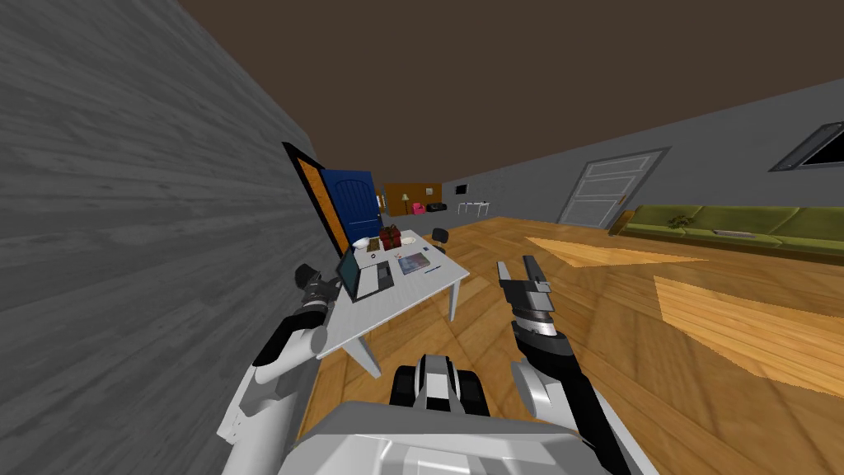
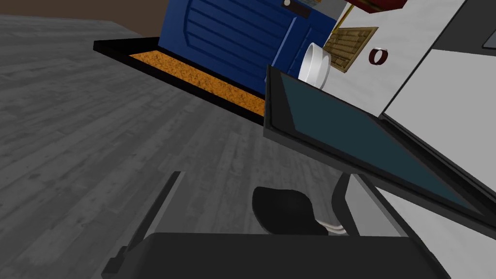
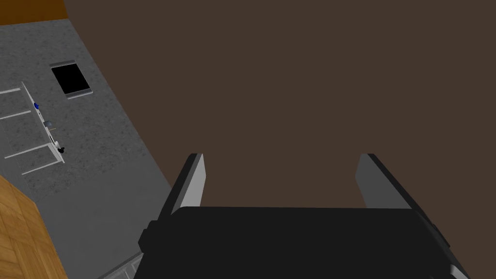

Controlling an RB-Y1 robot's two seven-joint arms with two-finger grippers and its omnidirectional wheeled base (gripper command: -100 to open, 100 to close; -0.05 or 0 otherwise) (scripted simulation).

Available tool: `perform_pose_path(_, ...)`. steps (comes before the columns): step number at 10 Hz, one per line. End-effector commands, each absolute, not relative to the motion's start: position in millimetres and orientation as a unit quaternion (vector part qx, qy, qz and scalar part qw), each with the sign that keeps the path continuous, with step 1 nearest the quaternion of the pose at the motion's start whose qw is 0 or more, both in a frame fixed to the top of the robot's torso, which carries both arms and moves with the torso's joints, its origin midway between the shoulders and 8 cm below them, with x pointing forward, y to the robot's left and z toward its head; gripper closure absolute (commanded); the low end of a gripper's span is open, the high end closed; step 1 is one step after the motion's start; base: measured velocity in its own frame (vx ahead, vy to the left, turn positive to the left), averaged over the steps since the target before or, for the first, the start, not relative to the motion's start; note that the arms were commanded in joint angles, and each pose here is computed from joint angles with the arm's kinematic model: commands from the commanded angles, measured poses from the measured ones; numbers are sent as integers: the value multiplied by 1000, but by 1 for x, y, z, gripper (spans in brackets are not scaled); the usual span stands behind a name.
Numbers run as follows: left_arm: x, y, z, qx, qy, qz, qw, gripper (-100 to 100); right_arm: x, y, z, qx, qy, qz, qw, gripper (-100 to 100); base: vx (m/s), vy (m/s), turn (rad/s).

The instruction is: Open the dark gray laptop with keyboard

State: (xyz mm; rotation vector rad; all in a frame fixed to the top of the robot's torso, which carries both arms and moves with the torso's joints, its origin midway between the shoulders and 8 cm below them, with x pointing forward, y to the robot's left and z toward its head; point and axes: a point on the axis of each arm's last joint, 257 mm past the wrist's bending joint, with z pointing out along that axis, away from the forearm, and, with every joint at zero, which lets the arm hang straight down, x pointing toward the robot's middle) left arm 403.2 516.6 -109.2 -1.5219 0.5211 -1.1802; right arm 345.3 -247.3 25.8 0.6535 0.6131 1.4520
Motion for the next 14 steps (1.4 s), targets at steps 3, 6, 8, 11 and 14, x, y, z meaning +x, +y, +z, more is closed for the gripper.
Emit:
perform_pose_path(3,394,515,-140,-680,164,-502,508,-100,345,-247,26,289,271,641,658,0,75,23,-40)
perform_pose_path(6,393,517,-137,-682,161,-502,507,-100,345,-247,26,289,271,641,658,0,62,29,-12)
perform_pose_path(8,394,516,-139,-682,161,-502,507,100,345,-247,26,289,271,641,658,0,38,25,2)
perform_pose_path(11,394,526,-142,-667,211,-460,547,100,345,-247,26,289,271,641,658,0,31,-93,-36)
perform_pose_path(14,394,533,-145,-654,248,-426,574,100,345,-247,26,289,271,641,658,0,35,-99,-20)
